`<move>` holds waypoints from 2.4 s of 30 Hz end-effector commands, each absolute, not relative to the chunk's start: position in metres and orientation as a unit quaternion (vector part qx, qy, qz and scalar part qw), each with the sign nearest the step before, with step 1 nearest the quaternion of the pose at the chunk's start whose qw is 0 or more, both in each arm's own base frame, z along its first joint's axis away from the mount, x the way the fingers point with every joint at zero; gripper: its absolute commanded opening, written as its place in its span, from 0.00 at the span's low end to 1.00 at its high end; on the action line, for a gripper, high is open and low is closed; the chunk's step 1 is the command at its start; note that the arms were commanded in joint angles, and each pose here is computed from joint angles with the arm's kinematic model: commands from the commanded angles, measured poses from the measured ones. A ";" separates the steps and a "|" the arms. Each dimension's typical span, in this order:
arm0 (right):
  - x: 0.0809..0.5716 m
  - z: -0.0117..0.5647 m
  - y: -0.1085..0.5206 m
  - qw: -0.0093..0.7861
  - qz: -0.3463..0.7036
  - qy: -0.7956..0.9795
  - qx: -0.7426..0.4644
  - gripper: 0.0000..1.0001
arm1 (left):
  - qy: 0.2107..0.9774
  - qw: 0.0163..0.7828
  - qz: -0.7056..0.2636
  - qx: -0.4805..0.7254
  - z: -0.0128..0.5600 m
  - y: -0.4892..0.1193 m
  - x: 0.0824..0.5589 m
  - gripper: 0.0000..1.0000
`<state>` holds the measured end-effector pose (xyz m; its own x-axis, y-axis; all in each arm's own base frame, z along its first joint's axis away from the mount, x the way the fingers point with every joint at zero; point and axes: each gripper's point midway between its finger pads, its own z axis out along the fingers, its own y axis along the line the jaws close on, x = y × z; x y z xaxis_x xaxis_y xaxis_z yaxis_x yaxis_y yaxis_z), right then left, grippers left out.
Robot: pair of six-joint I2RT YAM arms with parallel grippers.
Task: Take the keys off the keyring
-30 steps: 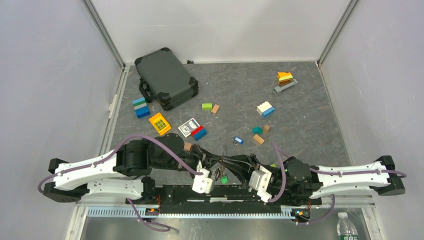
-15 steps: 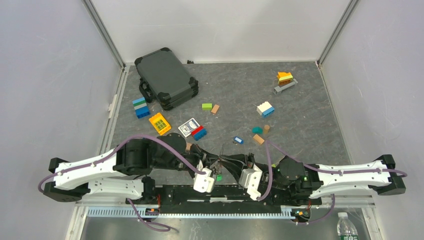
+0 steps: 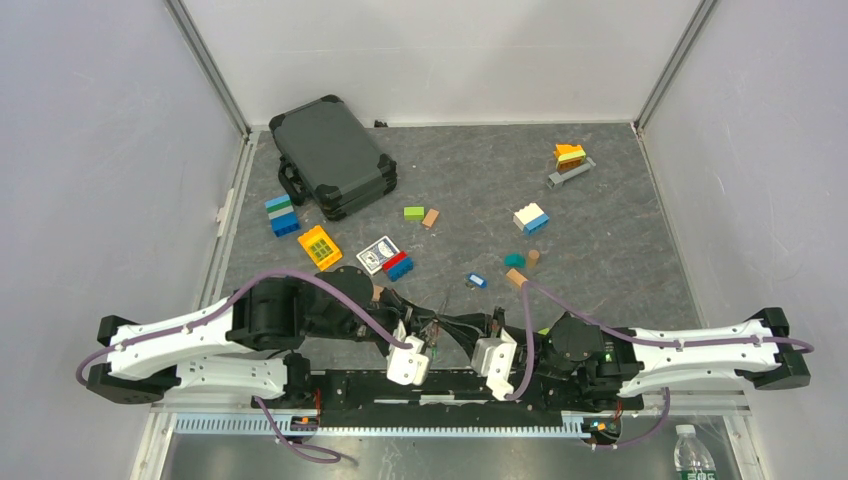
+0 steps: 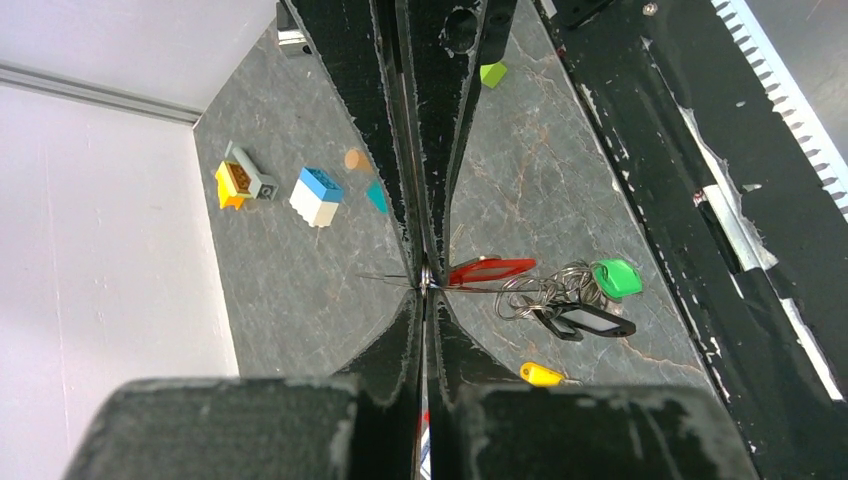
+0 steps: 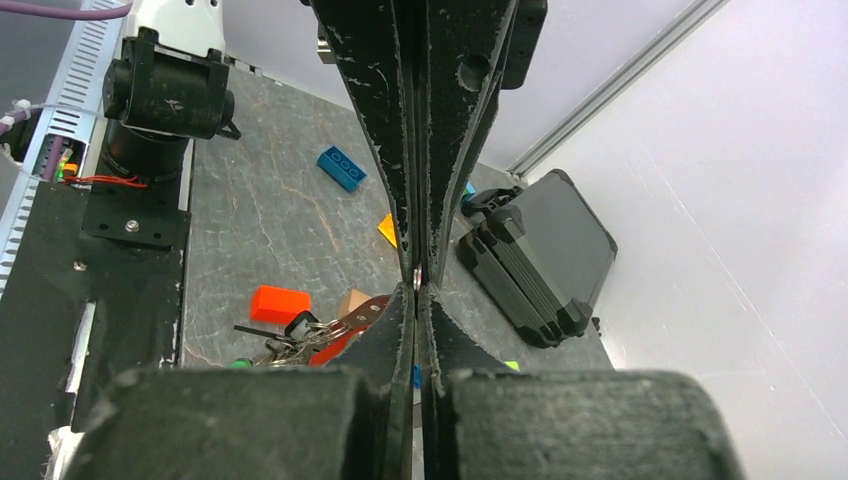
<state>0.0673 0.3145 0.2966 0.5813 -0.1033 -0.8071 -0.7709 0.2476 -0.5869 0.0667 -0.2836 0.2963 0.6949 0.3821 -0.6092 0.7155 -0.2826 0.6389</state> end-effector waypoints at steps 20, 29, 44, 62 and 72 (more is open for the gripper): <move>0.053 0.338 0.312 0.721 0.289 0.334 -0.534 0.00 | 0.338 0.534 -0.188 0.751 0.327 -0.290 0.066 0.20; 0.051 0.340 0.310 0.724 0.297 0.326 -0.530 0.00 | 0.339 0.543 -0.191 0.744 0.329 -0.290 0.067 0.19; 0.049 0.341 0.307 0.738 0.311 0.316 -0.509 0.00 | 0.327 0.558 -0.210 0.734 0.336 -0.291 0.062 0.15; 0.048 0.344 0.305 0.745 0.315 0.305 -0.502 0.00 | 0.321 0.553 -0.219 0.737 0.335 -0.293 0.057 0.02; 0.055 0.344 0.300 0.749 0.311 0.324 -0.486 0.03 | 0.324 0.549 -0.213 0.741 0.333 -0.293 0.059 0.02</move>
